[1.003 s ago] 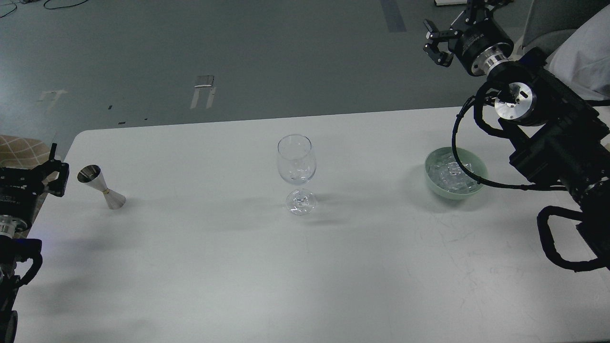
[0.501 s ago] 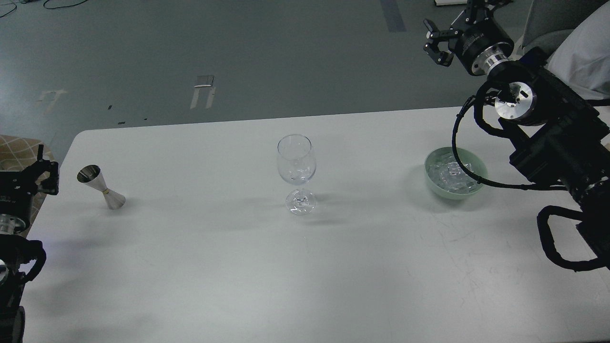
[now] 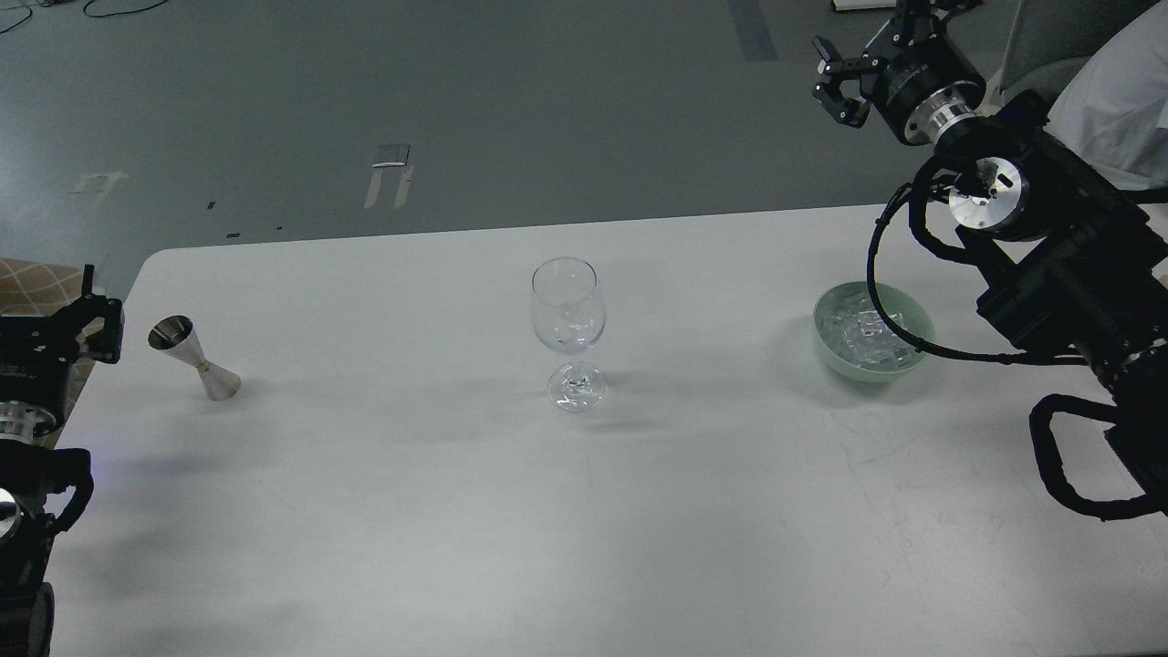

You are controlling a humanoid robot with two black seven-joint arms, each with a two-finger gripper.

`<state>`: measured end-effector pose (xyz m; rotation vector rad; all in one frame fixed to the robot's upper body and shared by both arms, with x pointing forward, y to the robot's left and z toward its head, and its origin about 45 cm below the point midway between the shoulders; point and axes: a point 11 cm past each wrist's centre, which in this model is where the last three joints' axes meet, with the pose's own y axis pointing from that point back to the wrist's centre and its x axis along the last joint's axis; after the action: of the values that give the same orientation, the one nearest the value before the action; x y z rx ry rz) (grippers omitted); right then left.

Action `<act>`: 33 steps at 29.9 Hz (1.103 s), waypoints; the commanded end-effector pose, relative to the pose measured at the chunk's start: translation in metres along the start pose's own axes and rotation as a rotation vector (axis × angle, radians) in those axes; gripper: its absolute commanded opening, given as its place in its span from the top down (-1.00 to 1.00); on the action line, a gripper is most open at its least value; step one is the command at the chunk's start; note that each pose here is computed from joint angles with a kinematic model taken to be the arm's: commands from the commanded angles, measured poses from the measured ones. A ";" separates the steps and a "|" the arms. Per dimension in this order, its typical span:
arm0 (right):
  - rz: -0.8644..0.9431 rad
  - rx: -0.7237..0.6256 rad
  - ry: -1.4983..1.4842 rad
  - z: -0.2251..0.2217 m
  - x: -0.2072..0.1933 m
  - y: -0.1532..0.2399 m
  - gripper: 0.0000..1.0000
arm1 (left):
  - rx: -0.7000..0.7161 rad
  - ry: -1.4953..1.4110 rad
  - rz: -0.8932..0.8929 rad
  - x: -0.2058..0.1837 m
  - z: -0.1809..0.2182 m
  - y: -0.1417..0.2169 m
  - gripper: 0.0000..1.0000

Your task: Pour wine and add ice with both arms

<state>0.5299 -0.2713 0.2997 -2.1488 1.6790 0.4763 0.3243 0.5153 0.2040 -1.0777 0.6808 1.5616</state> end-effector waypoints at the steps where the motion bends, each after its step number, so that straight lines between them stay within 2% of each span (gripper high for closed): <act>1: 0.005 0.005 0.003 -0.003 0.002 0.001 -1.00 | -0.008 -0.002 -0.043 -0.004 0.002 0.001 -0.99; 10: -0.009 0.011 0.006 -0.007 -0.003 -0.002 -1.00 | -0.020 0.003 -0.040 -0.003 0.003 0.002 -0.90; 15: 0.003 0.003 0.007 -0.003 0.003 0.001 -1.00 | -0.022 0.008 -0.036 0.001 0.004 0.006 -0.58; 16: 0.007 0.006 0.011 -0.006 0.005 0.002 -1.00 | -0.032 0.012 -0.034 0.002 0.004 0.008 -0.38; 17: 0.009 0.007 0.012 -0.007 0.006 0.002 -1.00 | -0.042 0.014 -0.035 0.002 0.006 0.008 -0.29; 21: 0.013 0.008 0.016 -0.009 0.009 0.003 -1.00 | -0.060 0.028 -0.054 -0.004 0.004 0.011 -0.29; 25: 0.025 0.010 0.021 -0.010 0.014 0.005 -1.00 | -0.020 0.054 -0.056 -0.001 -0.012 0.036 -0.37; 33: 0.051 0.015 0.036 -0.017 0.029 0.011 -1.00 | 0.024 0.079 -0.009 0.013 -0.027 0.086 -0.41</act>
<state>0.5265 -0.2988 0.2978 -2.1260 1.7429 0.4528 0.2623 0.4801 0.1821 -1.1486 0.7149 1.4945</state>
